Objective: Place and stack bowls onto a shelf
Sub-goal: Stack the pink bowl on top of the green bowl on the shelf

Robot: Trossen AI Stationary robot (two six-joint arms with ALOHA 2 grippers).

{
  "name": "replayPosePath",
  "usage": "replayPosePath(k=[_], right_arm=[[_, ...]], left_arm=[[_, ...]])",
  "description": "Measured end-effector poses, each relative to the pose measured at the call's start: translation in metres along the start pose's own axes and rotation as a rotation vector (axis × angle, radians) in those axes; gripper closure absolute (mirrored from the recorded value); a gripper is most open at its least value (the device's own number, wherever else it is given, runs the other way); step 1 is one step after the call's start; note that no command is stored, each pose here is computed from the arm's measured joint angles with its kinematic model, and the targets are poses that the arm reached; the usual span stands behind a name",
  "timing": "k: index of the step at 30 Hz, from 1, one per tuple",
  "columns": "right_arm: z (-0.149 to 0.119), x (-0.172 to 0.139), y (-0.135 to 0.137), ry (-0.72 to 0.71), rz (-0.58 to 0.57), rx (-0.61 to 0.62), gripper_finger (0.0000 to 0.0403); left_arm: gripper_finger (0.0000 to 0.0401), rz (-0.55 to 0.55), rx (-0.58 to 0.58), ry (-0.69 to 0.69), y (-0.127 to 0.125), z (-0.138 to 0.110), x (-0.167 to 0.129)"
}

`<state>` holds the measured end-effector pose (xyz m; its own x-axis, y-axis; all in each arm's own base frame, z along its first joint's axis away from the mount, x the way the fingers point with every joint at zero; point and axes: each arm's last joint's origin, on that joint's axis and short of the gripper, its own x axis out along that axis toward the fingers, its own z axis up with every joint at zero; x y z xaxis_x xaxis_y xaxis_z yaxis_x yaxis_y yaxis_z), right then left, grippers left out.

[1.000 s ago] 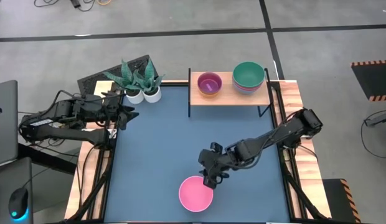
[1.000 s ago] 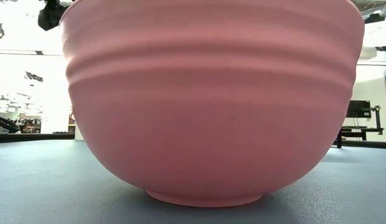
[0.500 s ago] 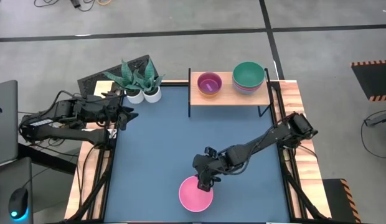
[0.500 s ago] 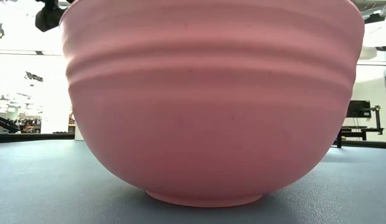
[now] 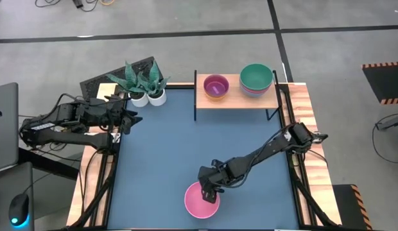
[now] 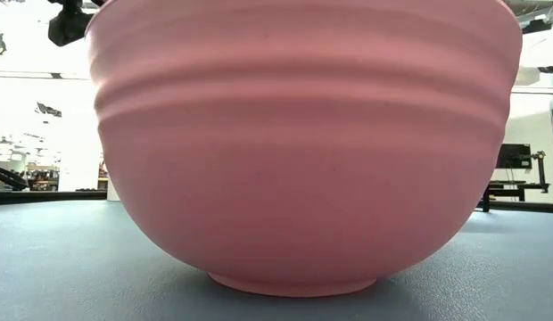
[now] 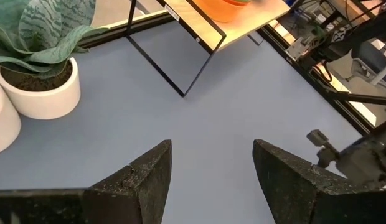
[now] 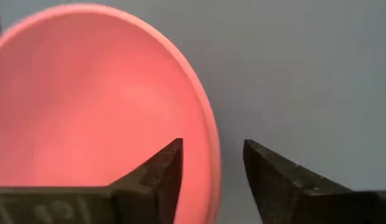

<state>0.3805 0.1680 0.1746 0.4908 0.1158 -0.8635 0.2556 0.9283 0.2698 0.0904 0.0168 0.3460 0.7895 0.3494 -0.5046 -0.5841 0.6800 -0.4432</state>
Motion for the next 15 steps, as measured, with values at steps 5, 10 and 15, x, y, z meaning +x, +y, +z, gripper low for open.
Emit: replayPosePath(k=[5,10,15], right_arm=[[0.001,-0.005,0.000,-0.013,-0.009,0.035,0.0296],[0.001,-0.010,-0.004,0.008,-0.035,0.093,0.0377],[0.004,-0.020,-0.011,0.025,-0.060,0.139,0.0377]], left_arm=[[0.0192,0.010,0.001,-0.006,0.000,0.000,0.000],[0.0192,0.024,0.000,-0.016,0.001,0.000,0.000],[0.0192,0.024,-0.001,-0.016,0.001,0.000,0.000]])
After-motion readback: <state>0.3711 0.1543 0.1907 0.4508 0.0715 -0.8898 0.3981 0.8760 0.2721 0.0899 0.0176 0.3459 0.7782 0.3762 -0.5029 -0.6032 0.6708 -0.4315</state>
